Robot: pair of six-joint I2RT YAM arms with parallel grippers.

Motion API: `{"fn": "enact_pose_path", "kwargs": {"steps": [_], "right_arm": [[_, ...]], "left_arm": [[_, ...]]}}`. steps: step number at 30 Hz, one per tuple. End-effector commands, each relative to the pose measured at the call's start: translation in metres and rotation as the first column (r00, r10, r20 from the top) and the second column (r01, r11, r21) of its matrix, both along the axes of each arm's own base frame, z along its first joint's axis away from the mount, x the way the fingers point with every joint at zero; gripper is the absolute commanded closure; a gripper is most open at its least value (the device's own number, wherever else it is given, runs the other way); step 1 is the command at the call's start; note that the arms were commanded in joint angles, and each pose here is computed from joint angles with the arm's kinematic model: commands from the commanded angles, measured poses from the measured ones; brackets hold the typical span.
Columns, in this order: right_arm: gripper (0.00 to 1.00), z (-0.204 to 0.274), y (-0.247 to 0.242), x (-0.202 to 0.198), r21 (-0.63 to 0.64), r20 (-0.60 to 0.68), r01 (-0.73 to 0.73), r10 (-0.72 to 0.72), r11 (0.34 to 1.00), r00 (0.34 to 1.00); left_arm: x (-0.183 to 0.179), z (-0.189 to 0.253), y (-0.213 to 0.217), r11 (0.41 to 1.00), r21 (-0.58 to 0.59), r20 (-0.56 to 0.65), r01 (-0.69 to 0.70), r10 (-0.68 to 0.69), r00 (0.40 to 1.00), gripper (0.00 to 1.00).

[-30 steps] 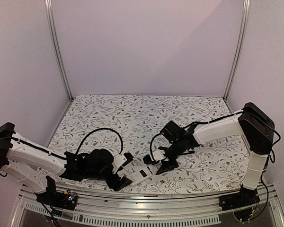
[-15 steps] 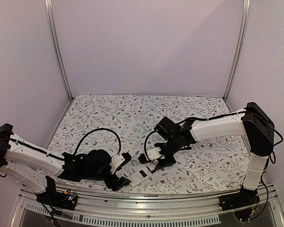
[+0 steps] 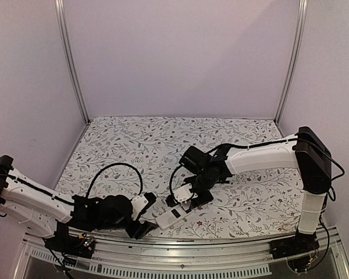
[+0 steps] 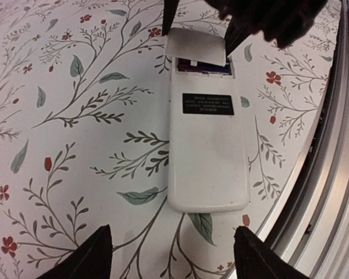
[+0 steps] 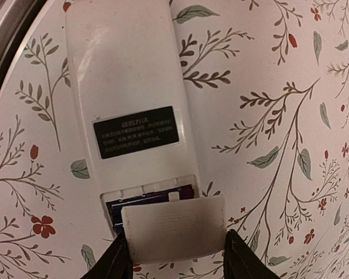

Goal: Load the batteries into the remote control
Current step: Pick up the battery cover from the remote control without the battery cover.

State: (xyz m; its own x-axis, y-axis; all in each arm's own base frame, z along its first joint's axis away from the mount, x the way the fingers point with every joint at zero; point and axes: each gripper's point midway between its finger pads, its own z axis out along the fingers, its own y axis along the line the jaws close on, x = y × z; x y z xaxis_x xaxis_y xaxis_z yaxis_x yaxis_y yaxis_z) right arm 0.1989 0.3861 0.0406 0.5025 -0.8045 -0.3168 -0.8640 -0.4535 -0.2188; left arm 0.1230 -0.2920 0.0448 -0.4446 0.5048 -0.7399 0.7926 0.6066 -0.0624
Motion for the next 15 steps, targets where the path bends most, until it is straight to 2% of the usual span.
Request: {"fn": "enact_pose_path", "kwargs": {"steps": [1,4,7,15], "right_arm": [[0.58,-0.011,-0.006,-0.007,-0.076,0.008,-0.023,0.024,0.997,1.000],[0.58,-0.011,-0.011,-0.008,-0.093,0.013,-0.022,0.024,0.995,1.000],[0.58,-0.009,-0.012,-0.009,-0.086,0.019,-0.033,0.035,0.996,0.999],[0.58,-0.013,-0.007,-0.012,-0.102,0.023,-0.020,0.023,0.995,0.999]], "left_arm": [[0.008,-0.010,0.011,0.995,0.027,0.029,-0.100,0.099,0.995,0.32],[0.005,-0.010,0.011,0.996,0.021,0.036,-0.082,0.081,0.996,0.36],[0.000,-0.012,0.005,0.999,0.016,0.044,-0.040,0.039,0.998,0.37],[0.002,-0.016,0.004,0.999,0.034,0.056,-0.036,0.034,0.998,0.37]]}}
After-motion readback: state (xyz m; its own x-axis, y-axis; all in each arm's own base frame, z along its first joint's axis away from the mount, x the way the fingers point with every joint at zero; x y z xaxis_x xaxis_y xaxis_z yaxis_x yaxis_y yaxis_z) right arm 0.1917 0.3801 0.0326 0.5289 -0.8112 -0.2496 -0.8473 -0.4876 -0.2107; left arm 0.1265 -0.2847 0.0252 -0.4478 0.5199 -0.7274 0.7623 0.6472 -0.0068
